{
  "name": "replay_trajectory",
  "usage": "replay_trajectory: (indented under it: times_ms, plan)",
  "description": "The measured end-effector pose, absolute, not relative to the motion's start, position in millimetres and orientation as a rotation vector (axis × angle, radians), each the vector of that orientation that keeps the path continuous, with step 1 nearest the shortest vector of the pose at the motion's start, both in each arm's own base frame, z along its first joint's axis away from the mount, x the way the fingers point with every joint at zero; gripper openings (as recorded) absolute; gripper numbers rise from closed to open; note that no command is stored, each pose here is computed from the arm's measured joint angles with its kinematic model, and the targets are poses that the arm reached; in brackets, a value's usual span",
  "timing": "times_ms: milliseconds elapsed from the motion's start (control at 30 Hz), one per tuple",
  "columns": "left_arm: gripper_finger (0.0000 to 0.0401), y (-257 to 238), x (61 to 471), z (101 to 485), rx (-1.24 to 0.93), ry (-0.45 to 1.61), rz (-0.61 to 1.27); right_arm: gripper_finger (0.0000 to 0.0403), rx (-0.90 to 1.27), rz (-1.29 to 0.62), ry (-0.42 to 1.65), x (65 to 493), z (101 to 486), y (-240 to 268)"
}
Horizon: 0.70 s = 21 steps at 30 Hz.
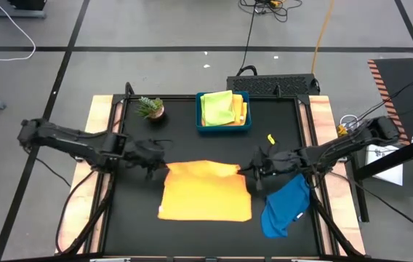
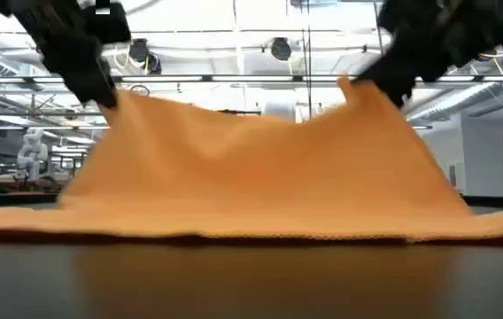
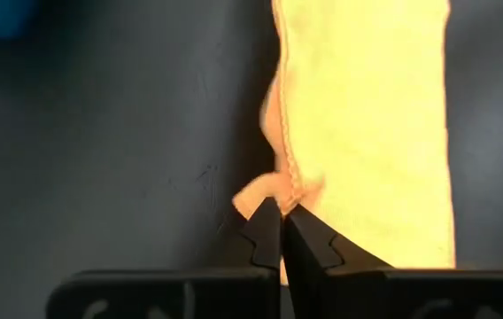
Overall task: Fold microfiber towels
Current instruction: Fold the orange microfiber cloth
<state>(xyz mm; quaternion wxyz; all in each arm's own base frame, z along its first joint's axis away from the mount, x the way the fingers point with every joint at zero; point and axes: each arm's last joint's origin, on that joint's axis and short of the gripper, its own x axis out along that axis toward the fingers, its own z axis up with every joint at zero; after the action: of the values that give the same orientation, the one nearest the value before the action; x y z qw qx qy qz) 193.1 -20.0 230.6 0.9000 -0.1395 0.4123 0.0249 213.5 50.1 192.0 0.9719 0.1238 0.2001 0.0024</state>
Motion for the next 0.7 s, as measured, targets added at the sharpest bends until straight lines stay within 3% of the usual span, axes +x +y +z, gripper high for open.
replay_trajectory:
  times_ms: [233, 700]
  plan:
    - [0.0009, 3, 222, 184, -0.340, 0.907, 0.001, 0.0009, 0.364, -0.115, 0.517, 191, 147, 32]
    - [0.0004, 26, 233, 160, -0.344, 0.974, 0.008, 0.0121, 0.441, -0.304, 0.599, 171, 116, 3]
